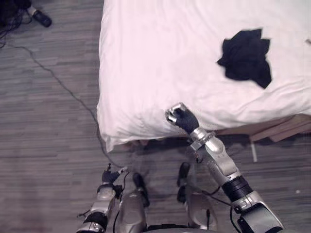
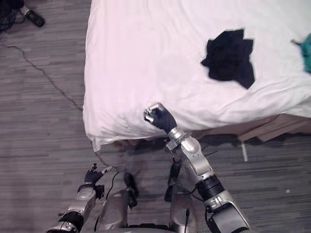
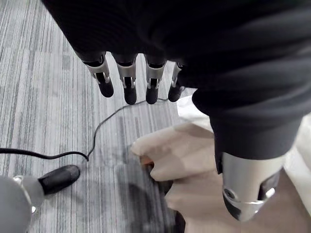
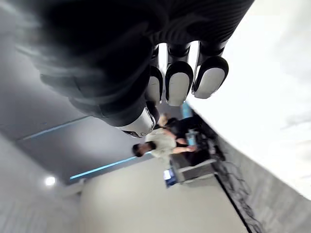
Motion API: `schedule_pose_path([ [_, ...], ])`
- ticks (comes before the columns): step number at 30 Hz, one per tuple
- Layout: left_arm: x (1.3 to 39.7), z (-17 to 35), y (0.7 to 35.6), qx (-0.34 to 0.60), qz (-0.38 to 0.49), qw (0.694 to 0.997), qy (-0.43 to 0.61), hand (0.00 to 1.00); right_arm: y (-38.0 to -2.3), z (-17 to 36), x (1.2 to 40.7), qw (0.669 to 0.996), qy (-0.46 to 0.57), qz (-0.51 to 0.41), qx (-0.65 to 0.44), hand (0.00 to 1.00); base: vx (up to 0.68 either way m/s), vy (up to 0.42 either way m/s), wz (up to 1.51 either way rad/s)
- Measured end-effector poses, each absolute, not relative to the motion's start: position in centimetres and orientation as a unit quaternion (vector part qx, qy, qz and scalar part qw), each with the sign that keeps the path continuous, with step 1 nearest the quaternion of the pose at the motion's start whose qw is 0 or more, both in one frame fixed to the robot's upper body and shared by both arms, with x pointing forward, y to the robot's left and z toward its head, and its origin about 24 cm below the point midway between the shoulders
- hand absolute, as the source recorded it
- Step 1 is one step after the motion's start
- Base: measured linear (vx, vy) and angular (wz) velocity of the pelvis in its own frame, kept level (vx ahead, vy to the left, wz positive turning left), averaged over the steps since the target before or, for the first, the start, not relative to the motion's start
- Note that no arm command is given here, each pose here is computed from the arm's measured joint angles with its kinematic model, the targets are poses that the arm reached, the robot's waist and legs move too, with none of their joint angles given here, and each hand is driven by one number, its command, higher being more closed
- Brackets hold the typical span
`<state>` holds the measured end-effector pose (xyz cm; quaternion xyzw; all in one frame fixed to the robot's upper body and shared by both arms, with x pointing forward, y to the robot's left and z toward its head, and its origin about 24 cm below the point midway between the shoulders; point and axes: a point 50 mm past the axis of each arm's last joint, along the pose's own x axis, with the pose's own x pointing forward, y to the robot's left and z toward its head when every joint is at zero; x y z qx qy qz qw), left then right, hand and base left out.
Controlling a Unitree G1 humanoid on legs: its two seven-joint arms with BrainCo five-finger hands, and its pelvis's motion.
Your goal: Tidy the bed and pick cloth on bed and put in laundry
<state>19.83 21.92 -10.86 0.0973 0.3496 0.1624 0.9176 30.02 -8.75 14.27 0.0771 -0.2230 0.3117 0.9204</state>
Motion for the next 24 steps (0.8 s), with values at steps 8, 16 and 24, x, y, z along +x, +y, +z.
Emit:
schedule_pose_path([
  [8, 21.2, -10.4, 21.3, 0.094, 0.155, 0.922, 0.342, 0.00, -13.8, 23.8, 35.7, 0.933, -0.320, 0.154, 0.063, 1.00, -0.11, 0.064, 0.07],
  [16, 23.2, -9.6, 18.4, 0.085, 0.117, 0.935, 0.324, 0.00, -21.1, 23.9, 38.1, 0.959, -0.268, -0.022, 0.089, 1.00, -0.10, 0.005, 0.06],
  [24, 25.3, -7.2, 17.1, 0.058, 0.109, 0.961, 0.247, 0.00, -26.9, 23.2, 35.1, 0.911, -0.334, -0.095, 0.221, 1.00, 0.02, -0.062, 0.01],
])
